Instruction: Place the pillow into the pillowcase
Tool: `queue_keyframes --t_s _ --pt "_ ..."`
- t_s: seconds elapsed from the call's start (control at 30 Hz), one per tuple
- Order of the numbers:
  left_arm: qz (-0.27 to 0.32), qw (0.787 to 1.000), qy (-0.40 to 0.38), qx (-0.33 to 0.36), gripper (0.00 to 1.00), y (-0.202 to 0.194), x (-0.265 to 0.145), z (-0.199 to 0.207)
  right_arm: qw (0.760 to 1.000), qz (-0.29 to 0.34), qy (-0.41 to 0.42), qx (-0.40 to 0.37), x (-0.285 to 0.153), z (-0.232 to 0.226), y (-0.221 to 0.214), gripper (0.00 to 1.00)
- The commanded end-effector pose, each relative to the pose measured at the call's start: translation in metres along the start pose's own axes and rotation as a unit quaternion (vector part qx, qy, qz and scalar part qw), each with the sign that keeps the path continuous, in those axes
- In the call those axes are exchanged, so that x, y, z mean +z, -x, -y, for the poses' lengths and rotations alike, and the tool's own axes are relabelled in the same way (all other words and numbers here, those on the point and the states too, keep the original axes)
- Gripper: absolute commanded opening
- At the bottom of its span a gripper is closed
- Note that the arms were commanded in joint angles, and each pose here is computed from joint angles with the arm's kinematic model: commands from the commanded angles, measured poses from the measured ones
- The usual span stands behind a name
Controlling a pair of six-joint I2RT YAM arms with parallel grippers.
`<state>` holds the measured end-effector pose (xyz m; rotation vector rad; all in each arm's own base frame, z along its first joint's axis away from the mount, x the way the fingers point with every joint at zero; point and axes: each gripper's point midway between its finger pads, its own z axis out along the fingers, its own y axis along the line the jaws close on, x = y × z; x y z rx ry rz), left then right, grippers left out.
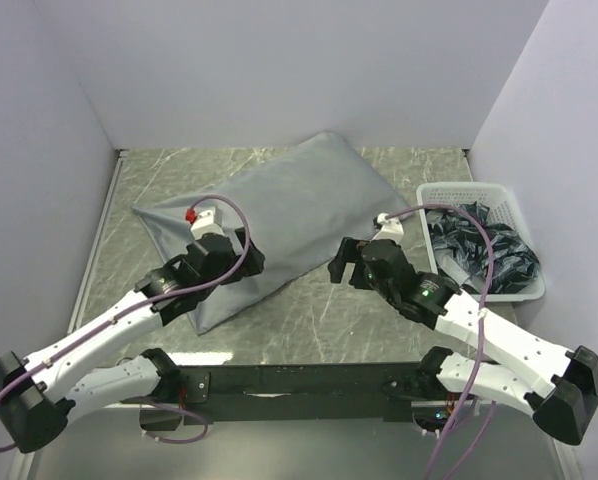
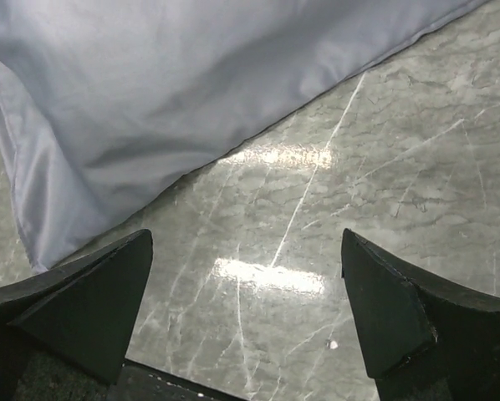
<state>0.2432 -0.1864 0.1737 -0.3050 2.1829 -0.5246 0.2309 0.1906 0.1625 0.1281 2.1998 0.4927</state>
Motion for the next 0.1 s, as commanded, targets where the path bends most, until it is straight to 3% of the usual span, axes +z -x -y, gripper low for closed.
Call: queue_keyframes --t_s 0.0,0.07 --pt "0.04 0.999 -0.024 -0.015 0.99 0.0249 -0.0058 0.0174 0.999 0.031 0.004 0.022 0.0017 -0.0057 0.0168 1.0" --pt "0.042 0.999 -0.022 -0.014 0.99 0.027 -0.0062 0.0176 0.999 0.027 0.002 0.019 0.0024 -0.0054 0.0153 1.0"
